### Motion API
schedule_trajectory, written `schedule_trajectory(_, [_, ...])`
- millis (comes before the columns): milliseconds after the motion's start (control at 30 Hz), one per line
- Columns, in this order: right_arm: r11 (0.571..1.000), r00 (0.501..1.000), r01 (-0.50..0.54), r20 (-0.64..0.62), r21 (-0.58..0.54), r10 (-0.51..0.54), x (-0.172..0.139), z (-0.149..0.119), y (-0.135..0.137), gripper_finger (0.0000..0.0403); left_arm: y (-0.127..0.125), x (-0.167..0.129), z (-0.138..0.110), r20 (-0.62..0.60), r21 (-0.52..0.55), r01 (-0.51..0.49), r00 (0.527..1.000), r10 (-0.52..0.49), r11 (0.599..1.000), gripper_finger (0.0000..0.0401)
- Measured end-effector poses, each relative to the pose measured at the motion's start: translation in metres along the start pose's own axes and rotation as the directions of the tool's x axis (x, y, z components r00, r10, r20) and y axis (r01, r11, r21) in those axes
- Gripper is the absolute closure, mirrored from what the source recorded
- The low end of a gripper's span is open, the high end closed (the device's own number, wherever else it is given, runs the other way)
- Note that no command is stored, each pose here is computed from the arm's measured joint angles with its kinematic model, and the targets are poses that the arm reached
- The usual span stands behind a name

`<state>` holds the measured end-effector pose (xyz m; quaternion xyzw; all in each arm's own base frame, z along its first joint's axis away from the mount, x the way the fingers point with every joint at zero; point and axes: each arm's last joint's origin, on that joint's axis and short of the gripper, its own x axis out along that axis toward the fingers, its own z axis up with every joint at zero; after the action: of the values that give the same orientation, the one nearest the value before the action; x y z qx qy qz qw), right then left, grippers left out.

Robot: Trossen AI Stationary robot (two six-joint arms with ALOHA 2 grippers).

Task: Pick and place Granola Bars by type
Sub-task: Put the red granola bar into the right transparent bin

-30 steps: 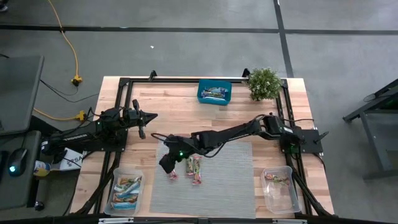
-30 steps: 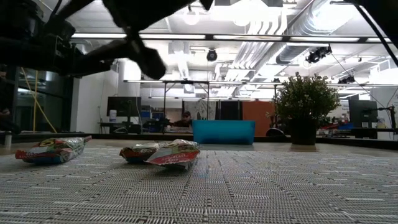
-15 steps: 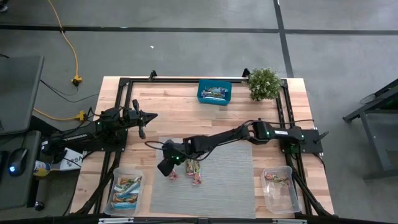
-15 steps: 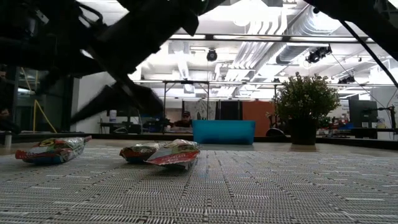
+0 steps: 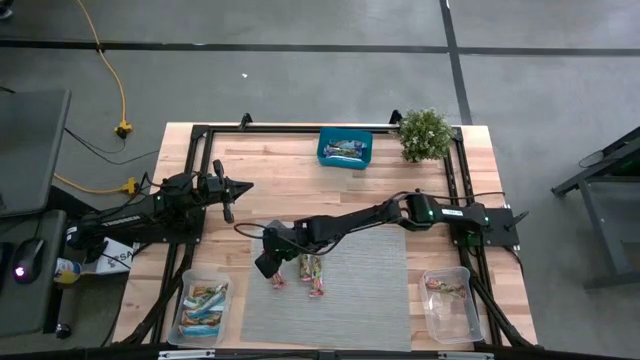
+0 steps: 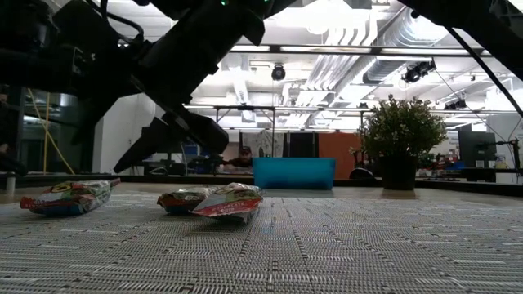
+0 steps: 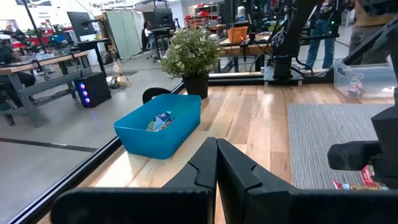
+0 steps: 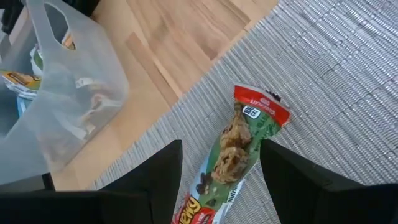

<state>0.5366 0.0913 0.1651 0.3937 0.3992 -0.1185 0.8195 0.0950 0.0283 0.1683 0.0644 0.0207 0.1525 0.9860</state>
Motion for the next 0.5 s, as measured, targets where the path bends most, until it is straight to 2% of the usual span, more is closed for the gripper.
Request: schedule_trajectory(500, [0.998, 0.998, 0.057, 0.01, 0.012, -0.057, 0.009, 0.005, -0.014, 0.0203, 0.0, 0.0, 0.0, 0.0, 0.0, 0.0, 1.0, 0.0, 1.0, 0.04])
